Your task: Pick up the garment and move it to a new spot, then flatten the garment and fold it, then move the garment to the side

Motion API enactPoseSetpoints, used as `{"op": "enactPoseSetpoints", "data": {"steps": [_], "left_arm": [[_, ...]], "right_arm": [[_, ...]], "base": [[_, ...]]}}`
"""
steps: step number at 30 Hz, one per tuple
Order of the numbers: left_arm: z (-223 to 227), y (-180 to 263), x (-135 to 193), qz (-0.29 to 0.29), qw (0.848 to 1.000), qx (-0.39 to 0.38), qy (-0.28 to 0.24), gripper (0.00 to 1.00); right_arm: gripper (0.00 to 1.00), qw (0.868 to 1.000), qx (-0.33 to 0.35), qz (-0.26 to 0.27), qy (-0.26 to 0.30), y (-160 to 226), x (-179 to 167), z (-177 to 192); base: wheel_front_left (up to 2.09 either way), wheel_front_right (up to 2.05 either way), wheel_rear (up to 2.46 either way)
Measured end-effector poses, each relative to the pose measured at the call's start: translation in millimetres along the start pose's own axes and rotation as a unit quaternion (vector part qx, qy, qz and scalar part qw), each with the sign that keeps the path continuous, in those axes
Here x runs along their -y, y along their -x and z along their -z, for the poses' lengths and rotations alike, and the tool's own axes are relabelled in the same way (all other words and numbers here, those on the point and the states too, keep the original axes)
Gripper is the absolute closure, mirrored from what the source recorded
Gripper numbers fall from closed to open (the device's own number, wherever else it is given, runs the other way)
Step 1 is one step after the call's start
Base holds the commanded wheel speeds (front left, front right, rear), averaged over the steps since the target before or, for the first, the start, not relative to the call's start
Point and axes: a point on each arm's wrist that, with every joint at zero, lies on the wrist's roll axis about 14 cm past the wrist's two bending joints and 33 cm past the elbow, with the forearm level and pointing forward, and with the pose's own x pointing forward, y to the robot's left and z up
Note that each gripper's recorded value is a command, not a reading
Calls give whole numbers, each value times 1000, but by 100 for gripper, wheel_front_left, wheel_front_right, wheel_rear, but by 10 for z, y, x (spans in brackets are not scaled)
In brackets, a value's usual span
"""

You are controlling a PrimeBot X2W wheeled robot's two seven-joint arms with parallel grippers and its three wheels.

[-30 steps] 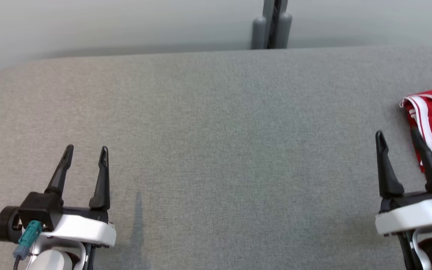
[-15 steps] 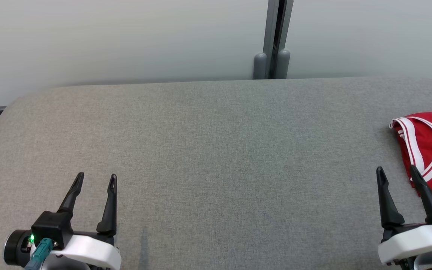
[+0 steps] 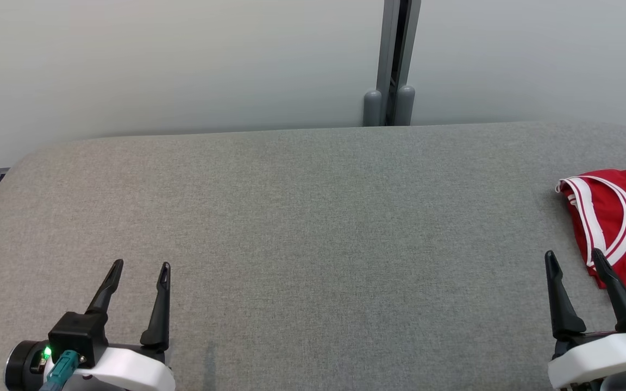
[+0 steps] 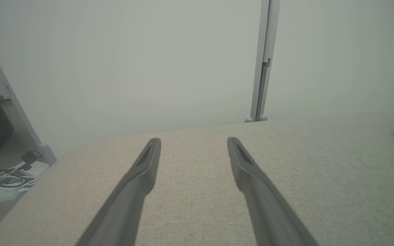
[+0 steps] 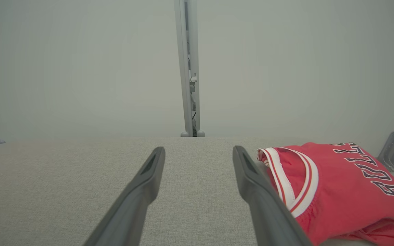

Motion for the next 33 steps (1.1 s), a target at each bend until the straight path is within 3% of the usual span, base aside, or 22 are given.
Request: {"op": "enactPoseSetpoints", "data": {"steps": [29, 30, 33], "left_arm": [[-19, 27, -56, -7, 1000, 1, -2, 0], [13, 36, -47, -7, 1000, -3, -1, 100], [182, 105, 8, -7, 1000, -28, 8, 100]], "right_arm": [[0, 1000, -2, -4, -18, 37, -34, 25], [100, 1000, -8, -3, -19, 47, -35, 61], [100, 999, -32, 1, -27, 99, -41, 219]], "base": [[0, 0, 0], [0, 0, 0], [0, 0, 0]]}}
